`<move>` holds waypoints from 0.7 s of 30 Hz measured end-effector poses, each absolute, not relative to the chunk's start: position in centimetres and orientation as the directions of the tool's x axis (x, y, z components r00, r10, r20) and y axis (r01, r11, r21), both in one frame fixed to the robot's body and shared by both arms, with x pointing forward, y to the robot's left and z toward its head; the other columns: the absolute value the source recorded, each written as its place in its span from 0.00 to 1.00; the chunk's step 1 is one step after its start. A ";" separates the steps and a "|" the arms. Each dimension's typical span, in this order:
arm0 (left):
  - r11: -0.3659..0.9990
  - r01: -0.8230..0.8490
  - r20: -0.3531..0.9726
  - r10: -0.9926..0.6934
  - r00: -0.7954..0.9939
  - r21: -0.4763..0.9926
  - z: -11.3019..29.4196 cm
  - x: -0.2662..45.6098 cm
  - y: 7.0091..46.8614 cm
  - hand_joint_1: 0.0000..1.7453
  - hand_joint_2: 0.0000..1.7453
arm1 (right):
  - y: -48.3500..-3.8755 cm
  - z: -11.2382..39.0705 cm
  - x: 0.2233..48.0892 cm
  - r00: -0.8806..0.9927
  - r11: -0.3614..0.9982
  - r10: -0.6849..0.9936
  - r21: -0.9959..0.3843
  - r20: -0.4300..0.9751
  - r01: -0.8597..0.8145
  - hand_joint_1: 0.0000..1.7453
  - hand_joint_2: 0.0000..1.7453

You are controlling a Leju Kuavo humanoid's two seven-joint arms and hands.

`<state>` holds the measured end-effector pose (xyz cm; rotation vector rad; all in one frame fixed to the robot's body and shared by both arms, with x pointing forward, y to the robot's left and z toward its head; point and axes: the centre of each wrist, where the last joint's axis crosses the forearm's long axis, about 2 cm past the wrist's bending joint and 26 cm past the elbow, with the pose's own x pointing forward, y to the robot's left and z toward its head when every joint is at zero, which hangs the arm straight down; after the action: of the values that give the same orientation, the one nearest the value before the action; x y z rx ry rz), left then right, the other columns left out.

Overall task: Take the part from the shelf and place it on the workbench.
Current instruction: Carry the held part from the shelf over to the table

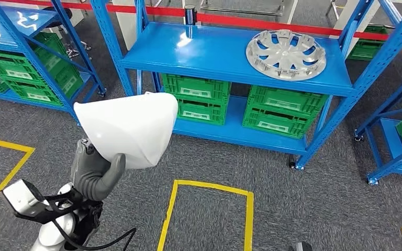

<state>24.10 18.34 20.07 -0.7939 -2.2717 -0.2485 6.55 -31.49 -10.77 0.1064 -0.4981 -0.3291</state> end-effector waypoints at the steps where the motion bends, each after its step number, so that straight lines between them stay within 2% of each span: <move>1: 0.793 0.607 0.680 0.471 -0.561 -0.048 20.1 24.1 18.3 0.96 1.00 | -31.5 -10.8 6.5 0.827 0.941 -0.337 0.180 0.451 0.285 0.00 0.00; 21: 0.792 0.608 0.676 0.478 -0.562 -0.055 20.2 24.2 18.2 0.96 1.00 | -31.6 -10.9 5.8 0.832 0.943 -0.332 0.177 0.444 0.282 0.00 0.00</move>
<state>24.21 18.25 20.23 -0.7992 -2.2742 -0.2386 5.83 -31.56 -10.88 0.1057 -0.4897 -0.3261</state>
